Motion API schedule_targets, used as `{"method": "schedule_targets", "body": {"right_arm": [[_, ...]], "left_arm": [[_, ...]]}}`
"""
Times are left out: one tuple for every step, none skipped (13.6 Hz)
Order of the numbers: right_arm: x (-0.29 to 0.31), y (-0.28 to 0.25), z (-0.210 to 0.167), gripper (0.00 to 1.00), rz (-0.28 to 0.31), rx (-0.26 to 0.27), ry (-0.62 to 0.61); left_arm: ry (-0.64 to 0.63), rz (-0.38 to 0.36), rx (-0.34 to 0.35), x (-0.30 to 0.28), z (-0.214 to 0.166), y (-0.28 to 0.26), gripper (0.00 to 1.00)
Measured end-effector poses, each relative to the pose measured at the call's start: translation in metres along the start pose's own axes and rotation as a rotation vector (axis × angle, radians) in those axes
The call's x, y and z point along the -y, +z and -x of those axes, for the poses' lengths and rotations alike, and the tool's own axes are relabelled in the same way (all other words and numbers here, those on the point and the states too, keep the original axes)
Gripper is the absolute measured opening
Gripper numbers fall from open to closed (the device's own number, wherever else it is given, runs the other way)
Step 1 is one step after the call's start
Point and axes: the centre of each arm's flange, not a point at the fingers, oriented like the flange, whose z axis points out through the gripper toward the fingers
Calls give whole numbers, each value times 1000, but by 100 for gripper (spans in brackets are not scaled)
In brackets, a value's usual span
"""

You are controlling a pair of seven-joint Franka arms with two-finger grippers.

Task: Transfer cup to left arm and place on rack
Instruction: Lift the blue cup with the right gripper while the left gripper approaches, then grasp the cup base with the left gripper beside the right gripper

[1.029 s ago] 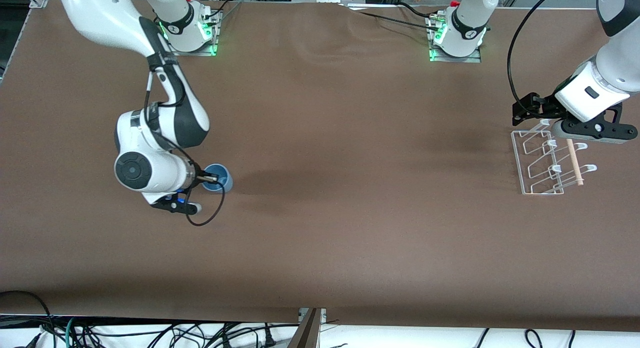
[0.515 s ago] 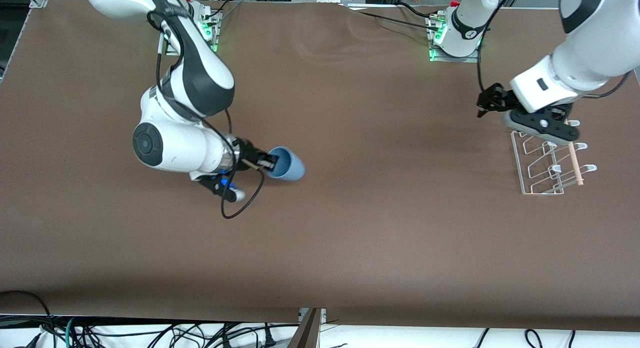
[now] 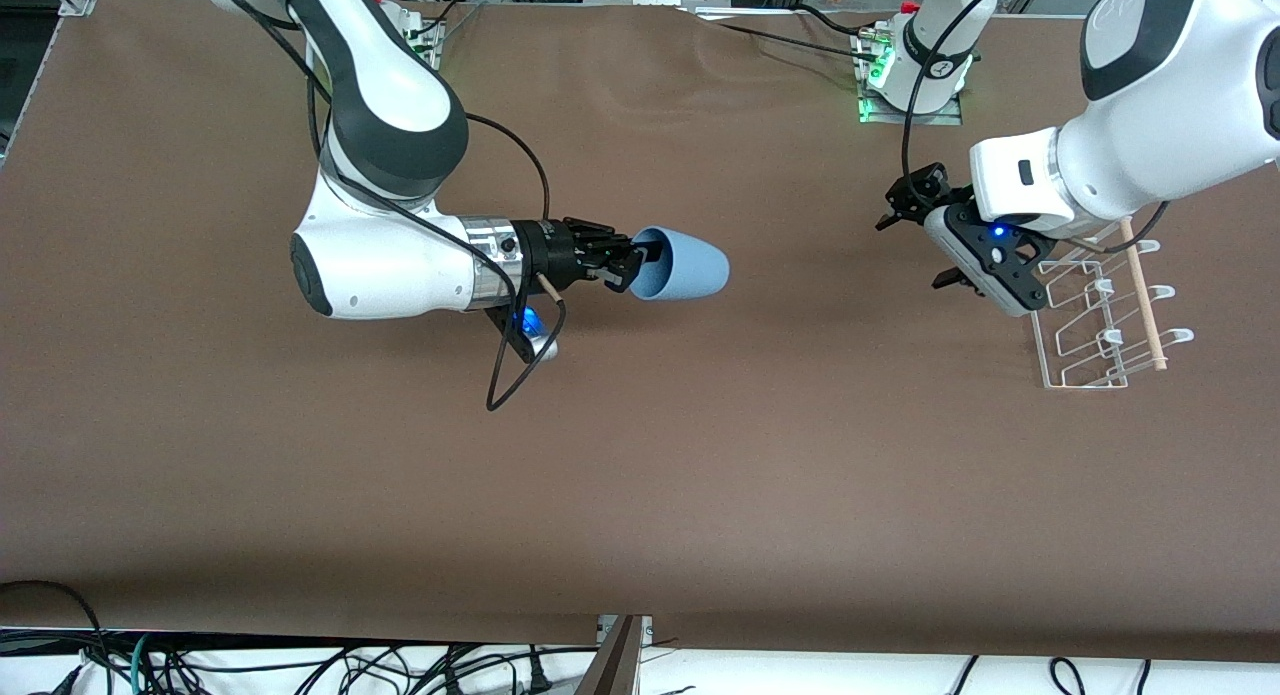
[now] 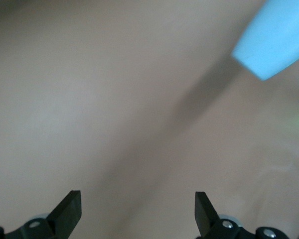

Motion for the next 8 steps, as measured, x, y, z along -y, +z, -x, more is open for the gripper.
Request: {"method": "schedule_targets", "body": {"right_arm": [[3, 6, 2, 5, -32, 28, 21], [5, 17, 4, 5, -51, 36, 40], [6, 32, 7, 5, -65, 31, 51], [7, 51, 12, 5, -76, 19, 55], [8, 69, 17, 5, -84, 5, 55], [8, 84, 21, 5, -91, -7, 54], [7, 94, 23, 5, -96, -17, 56], [6, 98, 21, 5, -98, -21, 60]], "left_arm": [[67, 12, -26, 2, -6, 6, 100], [117, 16, -49, 0, -13, 12, 100], [162, 14, -67, -6, -22, 18, 100], [203, 16, -84, -17, -30, 23, 100], [237, 26, -101, -28, -37, 26, 100], [268, 40, -116, -37, -43, 29, 100], [298, 49, -122, -42, -45, 31, 100], [330, 50, -121, -44, -46, 33, 100]]}}
